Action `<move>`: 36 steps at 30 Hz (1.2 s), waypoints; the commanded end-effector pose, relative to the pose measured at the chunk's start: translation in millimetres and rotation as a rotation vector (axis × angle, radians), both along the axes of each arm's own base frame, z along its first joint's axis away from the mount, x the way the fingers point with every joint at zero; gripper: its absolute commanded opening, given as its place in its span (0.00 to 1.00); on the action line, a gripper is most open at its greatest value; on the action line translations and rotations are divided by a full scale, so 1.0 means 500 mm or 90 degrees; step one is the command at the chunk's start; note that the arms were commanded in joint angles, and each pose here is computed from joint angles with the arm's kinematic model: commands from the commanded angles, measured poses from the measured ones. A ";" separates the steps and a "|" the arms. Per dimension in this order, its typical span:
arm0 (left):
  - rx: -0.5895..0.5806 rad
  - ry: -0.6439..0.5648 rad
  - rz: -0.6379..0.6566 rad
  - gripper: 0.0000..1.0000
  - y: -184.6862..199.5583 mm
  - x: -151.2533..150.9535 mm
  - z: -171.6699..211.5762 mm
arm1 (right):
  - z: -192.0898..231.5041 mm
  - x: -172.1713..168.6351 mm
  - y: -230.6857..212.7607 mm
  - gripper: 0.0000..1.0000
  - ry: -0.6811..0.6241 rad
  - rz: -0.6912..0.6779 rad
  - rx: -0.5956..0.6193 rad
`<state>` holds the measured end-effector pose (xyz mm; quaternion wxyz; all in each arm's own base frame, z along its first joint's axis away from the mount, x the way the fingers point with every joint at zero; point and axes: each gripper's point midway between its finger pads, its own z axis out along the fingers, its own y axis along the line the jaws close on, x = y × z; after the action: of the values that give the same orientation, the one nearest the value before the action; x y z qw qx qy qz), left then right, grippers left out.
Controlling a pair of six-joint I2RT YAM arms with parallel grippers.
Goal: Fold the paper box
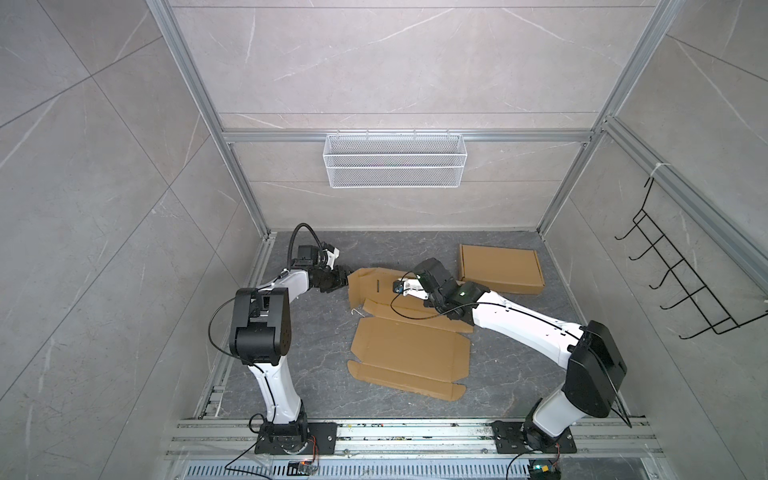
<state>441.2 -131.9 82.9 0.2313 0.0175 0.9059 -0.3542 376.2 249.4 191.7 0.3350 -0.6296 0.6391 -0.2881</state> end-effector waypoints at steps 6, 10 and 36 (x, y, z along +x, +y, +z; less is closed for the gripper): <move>0.055 -0.029 0.043 0.70 0.017 -0.038 0.055 | 0.005 -0.015 -0.001 0.00 0.015 0.005 -0.003; 0.057 -0.036 0.035 0.71 -0.011 -0.065 0.067 | 0.002 -0.019 0.004 0.00 0.017 0.007 -0.002; 0.050 -0.086 -0.002 0.73 -0.074 -0.169 0.076 | -0.054 -0.059 -0.005 0.00 -0.040 0.010 -0.055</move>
<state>347.1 -168.4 106.8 0.2540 0.0500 0.9134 -0.3142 356.8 248.0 177.8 0.3440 -0.6209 0.6279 -0.3192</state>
